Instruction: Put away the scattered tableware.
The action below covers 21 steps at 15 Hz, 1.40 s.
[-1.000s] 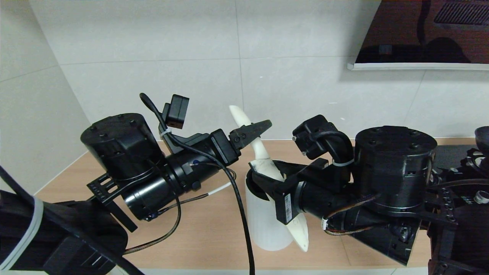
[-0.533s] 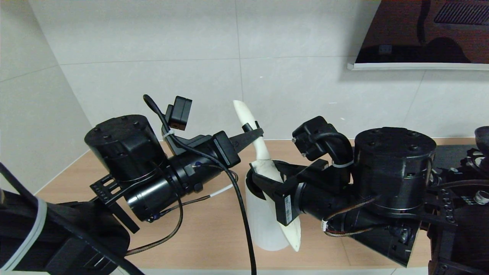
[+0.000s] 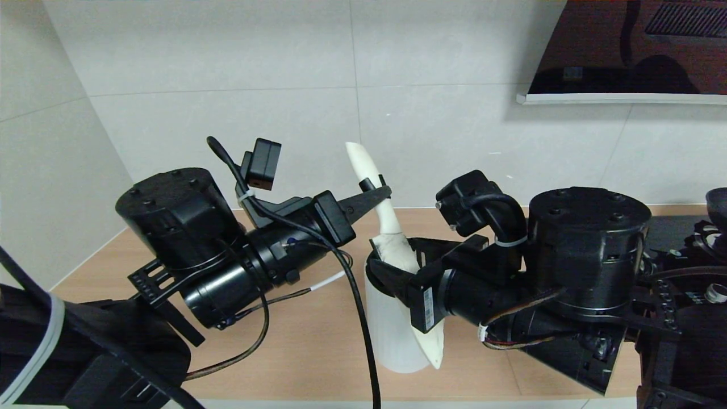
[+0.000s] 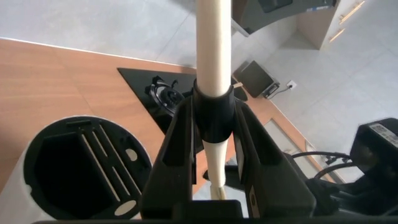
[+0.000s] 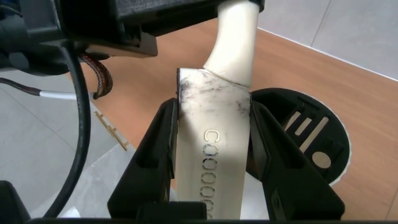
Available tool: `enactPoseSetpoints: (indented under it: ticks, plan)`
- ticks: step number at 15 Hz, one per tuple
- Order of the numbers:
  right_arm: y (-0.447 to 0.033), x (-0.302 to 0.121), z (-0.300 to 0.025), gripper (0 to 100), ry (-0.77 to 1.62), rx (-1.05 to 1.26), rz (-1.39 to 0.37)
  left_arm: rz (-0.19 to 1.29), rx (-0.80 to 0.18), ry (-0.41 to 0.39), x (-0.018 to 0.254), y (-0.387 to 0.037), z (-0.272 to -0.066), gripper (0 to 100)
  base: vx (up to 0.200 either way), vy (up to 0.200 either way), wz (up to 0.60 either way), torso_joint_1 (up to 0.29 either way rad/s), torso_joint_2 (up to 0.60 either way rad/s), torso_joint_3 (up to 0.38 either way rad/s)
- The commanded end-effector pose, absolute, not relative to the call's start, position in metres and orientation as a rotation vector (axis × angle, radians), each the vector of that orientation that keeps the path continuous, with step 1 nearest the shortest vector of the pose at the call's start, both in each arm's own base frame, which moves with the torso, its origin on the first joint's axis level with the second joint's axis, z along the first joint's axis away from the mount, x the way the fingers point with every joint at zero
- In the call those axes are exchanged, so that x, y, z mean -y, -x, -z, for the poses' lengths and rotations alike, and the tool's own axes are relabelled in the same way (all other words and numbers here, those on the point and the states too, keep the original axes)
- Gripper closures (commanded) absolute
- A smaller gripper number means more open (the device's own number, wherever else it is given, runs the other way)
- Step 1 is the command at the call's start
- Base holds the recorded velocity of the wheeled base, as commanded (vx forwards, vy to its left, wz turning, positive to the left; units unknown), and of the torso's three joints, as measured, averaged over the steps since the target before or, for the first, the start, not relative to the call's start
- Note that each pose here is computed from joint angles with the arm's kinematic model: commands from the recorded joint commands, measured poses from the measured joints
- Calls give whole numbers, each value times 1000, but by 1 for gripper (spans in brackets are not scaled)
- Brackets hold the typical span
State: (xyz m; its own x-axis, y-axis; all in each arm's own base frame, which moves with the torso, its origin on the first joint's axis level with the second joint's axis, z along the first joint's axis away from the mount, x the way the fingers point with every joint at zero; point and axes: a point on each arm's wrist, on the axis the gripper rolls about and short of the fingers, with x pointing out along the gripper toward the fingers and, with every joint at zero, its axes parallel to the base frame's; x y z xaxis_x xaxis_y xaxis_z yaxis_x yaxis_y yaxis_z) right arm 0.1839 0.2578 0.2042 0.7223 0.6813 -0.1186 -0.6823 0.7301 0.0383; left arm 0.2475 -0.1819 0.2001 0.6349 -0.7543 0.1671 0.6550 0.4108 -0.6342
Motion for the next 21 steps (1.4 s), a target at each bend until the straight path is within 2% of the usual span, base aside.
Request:
enactPoseSetpoints:
  ticks: [1,7,8,12,14,16,19,21]
  plan:
    - [-183,-257,-205,0,8,-128,-753,899,-138,727,181,-245,-204,100,0,0,0,0,0,0]
    - [-180,-243,-222,0,-31,-78,-737,894,-102,716,175,-241,-218,100,0,0,0,0,0,0]
    - [-186,-218,-238,0,-60,-31,-674,867,-93,691,172,-237,-228,100,0,0,0,0,0,0]
    - [-185,-167,-260,0,-99,43,-554,706,-30,631,169,-236,-255,100,0,0,0,0,0,0]
    - [-199,-147,-245,0,-78,7,-458,688,-25,580,178,-234,-275,100,0,0,0,0,0,0]
    - [-206,-134,-241,0,-120,-16,-422,586,-52,508,187,-236,-288,100,0,0,0,0,0,0]
    - [-207,-130,-241,0,-122,-19,-412,468,-32,396,191,-230,-286,100,0,0,0,0,0,0]
    - [-208,-131,-239,0,-118,-28,-410,373,4,286,198,-218,-285,100,0,0,0,0,0,0]
